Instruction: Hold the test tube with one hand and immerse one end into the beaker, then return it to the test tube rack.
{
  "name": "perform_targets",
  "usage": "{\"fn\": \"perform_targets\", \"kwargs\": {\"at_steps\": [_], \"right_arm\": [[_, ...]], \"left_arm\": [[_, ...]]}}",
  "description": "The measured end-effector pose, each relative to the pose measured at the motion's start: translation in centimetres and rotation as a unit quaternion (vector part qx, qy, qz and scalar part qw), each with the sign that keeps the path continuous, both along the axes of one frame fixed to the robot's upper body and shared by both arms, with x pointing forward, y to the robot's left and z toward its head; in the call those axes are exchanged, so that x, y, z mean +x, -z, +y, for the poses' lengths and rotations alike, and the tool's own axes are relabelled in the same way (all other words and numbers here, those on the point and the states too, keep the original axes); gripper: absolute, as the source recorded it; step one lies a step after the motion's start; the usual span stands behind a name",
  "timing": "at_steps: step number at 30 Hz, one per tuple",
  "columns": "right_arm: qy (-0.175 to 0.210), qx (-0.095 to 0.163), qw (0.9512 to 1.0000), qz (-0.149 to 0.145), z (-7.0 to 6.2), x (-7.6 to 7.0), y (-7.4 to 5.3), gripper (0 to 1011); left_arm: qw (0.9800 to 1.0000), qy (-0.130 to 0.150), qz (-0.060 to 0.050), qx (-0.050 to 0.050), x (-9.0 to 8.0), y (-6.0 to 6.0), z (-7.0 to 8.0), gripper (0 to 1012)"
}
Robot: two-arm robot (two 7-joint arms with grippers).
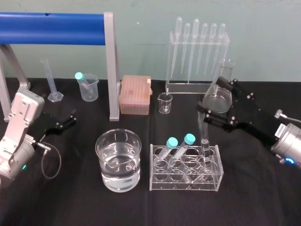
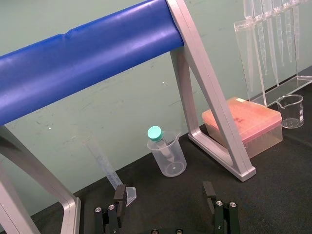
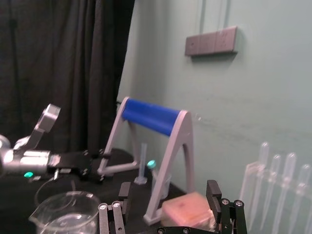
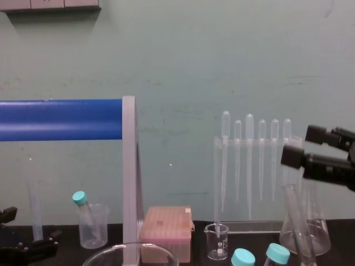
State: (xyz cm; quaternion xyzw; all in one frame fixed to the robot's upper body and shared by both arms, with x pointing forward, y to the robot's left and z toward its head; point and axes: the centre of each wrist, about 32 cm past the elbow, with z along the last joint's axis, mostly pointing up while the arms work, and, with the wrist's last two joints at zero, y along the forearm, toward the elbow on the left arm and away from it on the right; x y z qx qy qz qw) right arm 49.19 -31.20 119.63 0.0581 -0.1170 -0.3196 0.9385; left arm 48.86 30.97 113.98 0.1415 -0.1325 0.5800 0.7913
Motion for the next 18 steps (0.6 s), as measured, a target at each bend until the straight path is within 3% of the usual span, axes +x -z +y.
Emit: {"fn": "perform_targets", "kwargs": {"at_steps": [18], "right_arm": [[0.006, -0.041, 0.9973, 0.061, -0.5, 0.3, 1.5, 1000]], "left_arm": [[1.0, 0.0, 0.0, 0.0, 0.0, 0.0, 0.0, 1000]]}}
